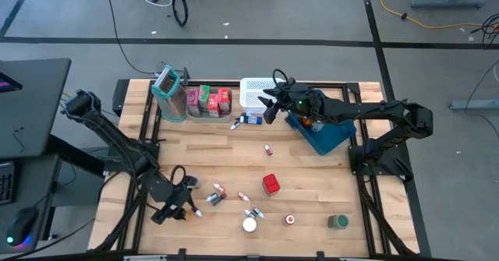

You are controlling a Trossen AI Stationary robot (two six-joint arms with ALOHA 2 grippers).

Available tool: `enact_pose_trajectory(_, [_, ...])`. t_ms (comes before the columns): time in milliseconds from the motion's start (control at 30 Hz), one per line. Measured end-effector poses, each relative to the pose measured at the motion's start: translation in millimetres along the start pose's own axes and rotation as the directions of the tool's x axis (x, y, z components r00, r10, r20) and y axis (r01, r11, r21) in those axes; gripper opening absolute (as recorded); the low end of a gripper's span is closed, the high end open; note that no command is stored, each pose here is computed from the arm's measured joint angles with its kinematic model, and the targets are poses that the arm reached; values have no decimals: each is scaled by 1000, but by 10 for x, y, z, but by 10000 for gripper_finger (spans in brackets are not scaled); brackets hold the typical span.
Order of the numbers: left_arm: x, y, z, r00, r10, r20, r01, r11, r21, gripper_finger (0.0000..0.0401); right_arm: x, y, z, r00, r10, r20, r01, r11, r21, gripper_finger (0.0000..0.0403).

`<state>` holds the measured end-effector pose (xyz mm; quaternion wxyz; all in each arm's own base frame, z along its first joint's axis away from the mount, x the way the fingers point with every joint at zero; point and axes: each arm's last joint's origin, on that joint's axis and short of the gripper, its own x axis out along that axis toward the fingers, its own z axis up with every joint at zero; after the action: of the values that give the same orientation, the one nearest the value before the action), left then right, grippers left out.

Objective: Pick & Place Kitchen Items
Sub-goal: Put the orange seasoning bottle into the blue bin

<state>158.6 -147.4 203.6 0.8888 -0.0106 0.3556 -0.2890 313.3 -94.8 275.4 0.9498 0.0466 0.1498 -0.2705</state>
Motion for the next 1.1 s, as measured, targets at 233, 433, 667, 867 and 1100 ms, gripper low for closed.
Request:
enact_pose_trajectory(233, [-1, -14, 35, 999, -18, 35, 15, 996, 83, 240, 0, 0, 0, 1000, 0, 0, 0, 1000, -1, 169])
enact_pose_trajectory(433, [-13, 8, 138, 977, 118, 176, -126, 991, 35, 242, 0, -1, -6, 1000, -1, -6, 1, 1000, -3, 169])
enact_pose_trajectory(667, [-15, 15, 144, 971, 149, 187, -164, 984, 66, 272, -3, -1, -53, 999, -4, -53, 3, 1000, -16, 169])
enact_pose_trajectory(867, [-12, 1, 132, 980, 105, 168, -115, 992, 50, 308, -8, -1, -103, 995, -8, -102, 5, 999, -34, 169])
enact_pose_trajectory(1100, [-7, -87, 63, 996, 1, 94, -1, 1000, -10, 313, -10, -3, -121, 993, -11, -121, 7, 999, -37, 169])
